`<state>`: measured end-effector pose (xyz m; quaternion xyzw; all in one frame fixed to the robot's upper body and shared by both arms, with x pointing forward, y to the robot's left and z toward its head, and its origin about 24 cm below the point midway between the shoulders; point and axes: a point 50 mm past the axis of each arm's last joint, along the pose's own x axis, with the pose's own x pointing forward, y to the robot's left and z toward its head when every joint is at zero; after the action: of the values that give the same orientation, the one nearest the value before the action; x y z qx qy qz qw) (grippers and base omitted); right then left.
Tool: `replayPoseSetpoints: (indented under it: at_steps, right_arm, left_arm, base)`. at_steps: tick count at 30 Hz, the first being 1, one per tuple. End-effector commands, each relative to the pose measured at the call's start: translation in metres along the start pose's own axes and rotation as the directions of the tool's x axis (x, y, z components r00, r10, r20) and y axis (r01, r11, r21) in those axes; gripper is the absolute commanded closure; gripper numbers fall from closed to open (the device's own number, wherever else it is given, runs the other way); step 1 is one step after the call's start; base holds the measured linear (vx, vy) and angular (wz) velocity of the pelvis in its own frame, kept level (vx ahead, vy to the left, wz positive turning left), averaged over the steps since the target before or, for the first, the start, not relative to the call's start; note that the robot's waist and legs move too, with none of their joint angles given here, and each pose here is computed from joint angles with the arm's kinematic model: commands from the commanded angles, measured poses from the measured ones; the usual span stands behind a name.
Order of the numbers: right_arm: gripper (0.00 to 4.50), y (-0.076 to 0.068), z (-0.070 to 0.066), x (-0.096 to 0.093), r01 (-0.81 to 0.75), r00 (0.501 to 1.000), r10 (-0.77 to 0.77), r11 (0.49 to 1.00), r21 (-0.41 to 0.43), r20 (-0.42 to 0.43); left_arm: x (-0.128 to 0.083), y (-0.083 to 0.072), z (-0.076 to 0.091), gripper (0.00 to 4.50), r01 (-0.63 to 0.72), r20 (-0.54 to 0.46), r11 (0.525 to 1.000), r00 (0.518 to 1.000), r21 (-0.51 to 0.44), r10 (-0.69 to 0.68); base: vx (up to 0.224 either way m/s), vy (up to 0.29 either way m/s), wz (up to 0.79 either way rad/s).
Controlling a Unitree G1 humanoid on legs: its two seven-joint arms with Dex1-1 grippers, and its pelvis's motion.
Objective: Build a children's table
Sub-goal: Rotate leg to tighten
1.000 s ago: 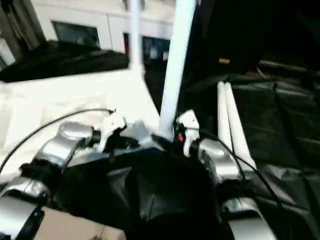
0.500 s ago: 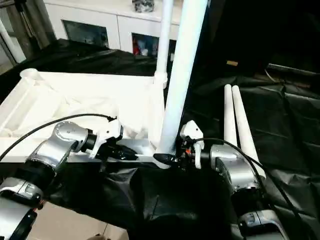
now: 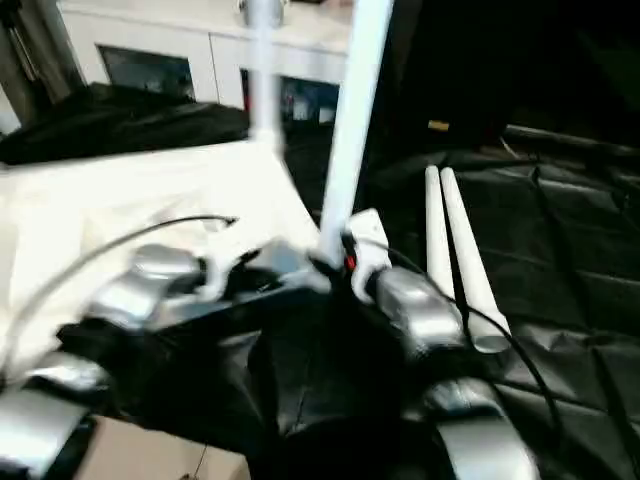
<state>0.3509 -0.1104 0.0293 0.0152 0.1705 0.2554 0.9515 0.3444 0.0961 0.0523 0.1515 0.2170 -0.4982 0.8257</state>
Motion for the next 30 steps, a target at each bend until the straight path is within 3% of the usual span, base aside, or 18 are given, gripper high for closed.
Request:
replayPoseSetpoints:
  at_steps: [1,3,4,8,9,12,14,20,21,22,23,28,30]
  right_arm:
    - [1.77,0.012,-0.031,0.005,0.038,0.990,-0.037,0.999,0.006,-0.134]
    - [1.77,0.014,-0.029,0.007,0.038,0.991,-0.039,0.999,-0.009,-0.125]
    - [1.08,0.019,-0.027,0.010,0.021,0.994,-0.020,1.000,0.009,-0.112]
    - [1.06,0.021,-0.022,0.012,-0.011,0.996,0.014,0.999,0.033,-0.086]
    - [0.87,0.021,-0.021,0.012,-0.029,0.997,0.030,0.999,0.021,-0.075]
    - [0.87,0.022,-0.016,0.009,-0.143,0.989,0.141,0.989,-0.040,-0.041]
    - [0.87,0.022,-0.012,-0.001,-0.300,0.953,0.301,0.946,-0.122,-0.013]
    - [0.87,0.018,-0.008,-0.013,-0.421,0.904,0.427,0.892,-0.164,0.002]
    - [0.87,0.017,-0.008,-0.016,-0.454,0.888,0.460,0.875,-0.165,-0.001]
    - [0.87,0.016,-0.009,-0.028,-0.560,0.825,0.564,0.811,-0.168,-0.029]
    - [0.87,0.016,-0.009,-0.028,-0.560,0.825,0.564,0.811,-0.168,-0.029]
    - [1.19,0.018,-0.017,-0.049,-0.715,0.699,0.707,0.683,-0.149,-0.110]
    - [1.27,0.018,-0.020,-0.053,-0.743,0.669,0.730,0.655,-0.139,-0.138]
  left_arm:
    - [0.014,-0.008,0.028,4.50,0.004,0.093,1.000,0.996,0.017,-0.006]
    - [0.015,-0.010,0.030,4.50,0.009,0.100,1.000,0.995,0.017,-0.011]
    - [0.018,-0.013,0.033,4.50,0.020,0.111,1.000,0.994,0.023,-0.022]
    - [0.018,-0.015,0.031,4.50,0.035,0.107,0.999,0.994,0.039,-0.039]
    - [0.016,-0.015,0.030,4.50,0.038,0.102,0.998,0.994,0.041,-0.042]
    - [0.010,-0.015,0.024,4.50,0.078,0.093,0.995,0.992,0.063,-0.084]
    - [-0.001,-0.016,0.016,4.50,0.158,0.082,0.982,0.983,0.102,-0.166]
    - [-0.010,-0.017,0.011,4.50,0.242,0.063,0.961,0.966,0.137,-0.252]
    - [-0.013,-0.017,0.009,4.50,0.264,0.054,0.954,0.960,0.139,-0.274]
    - [-0.019,-0.016,0.004,4.50,0.297,0.029,0.942,0.952,0.158,-0.305]
    - [-0.019,-0.016,0.004,4.50,0.297,0.029,0.942,0.952,0.158,-0.305]
    - [-0.025,-0.011,-0.001,4.50,0.324,-0.001,0.931,0.945,0.170,-0.328]
    - [-0.026,-0.010,-0.001,4.50,0.329,-0.008,0.928,0.943,0.175,-0.333]
  base:
    - [0.000,0.000,0.00]
    - [0.000,0.000,0.00]
    - [0.000,0.000,0.00]
    - [0.000,0.000,0.00]
    - [0.000,0.000,0.00]
    - [0.000,0.000,0.00]
    - [0.000,0.000,0.00]
    - [0.000,0.000,0.00]
    - [0.000,0.000,0.00]
    - [0.000,0.000,0.00]
    - [0.000,0.000,0.00]
    - [0.000,0.000,0.00]
    - [0.000,0.000,0.00]
